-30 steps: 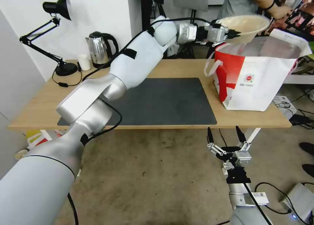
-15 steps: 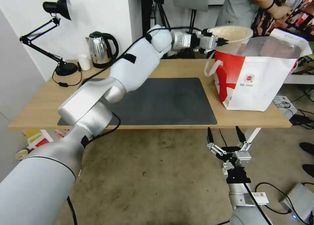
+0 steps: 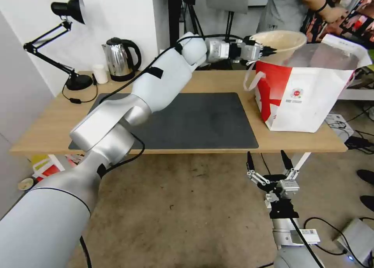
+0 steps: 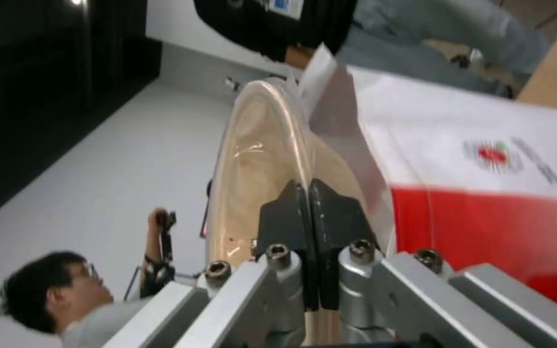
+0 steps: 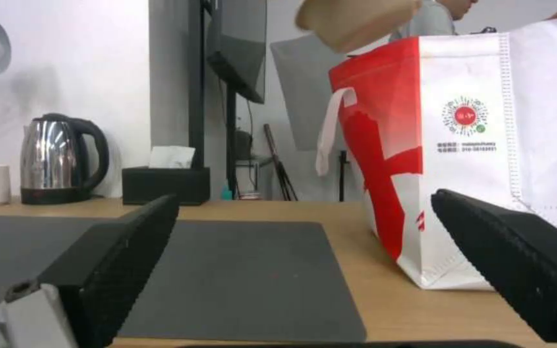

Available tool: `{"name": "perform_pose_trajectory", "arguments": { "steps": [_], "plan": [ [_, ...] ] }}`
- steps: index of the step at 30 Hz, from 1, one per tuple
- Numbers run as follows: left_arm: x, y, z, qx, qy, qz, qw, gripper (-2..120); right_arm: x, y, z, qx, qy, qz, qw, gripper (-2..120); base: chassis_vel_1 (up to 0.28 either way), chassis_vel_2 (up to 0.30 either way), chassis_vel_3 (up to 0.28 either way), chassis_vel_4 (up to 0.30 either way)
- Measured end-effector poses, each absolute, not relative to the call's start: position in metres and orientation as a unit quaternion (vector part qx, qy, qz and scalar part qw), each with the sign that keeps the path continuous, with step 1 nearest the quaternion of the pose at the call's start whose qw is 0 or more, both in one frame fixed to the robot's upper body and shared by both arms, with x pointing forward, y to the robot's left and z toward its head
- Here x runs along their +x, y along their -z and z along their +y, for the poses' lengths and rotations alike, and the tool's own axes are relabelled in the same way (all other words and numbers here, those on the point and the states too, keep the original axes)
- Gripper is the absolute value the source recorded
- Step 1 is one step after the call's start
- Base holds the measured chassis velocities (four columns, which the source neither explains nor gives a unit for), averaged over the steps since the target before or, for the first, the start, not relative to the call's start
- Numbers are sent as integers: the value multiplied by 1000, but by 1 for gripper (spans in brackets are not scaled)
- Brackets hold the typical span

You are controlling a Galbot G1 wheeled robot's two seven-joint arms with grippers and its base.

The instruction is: Pick up the trash from the table and place it into the takeout bag.

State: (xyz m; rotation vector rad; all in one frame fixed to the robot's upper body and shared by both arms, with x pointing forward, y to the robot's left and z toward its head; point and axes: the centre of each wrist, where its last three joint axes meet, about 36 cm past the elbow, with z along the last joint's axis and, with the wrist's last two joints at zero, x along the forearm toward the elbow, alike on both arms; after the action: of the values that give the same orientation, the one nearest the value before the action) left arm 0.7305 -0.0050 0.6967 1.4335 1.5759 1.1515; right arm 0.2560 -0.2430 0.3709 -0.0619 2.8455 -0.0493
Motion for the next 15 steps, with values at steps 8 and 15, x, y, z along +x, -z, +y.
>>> {"name": "perform_pose_trajectory", "arguments": {
  "steps": [8, 15],
  "plan": [
    [721, -717, -17, 557, -445, 597, 369, 0, 256, -371, -243, -22, 17, 989, 147, 100, 0, 0, 0, 0],
    [718, -713, -21, 563, -446, 591, 367, 0, 256, -371, -243, -21, 17, 989, 147, 100, 0, 0, 0, 0]
  ]
}}
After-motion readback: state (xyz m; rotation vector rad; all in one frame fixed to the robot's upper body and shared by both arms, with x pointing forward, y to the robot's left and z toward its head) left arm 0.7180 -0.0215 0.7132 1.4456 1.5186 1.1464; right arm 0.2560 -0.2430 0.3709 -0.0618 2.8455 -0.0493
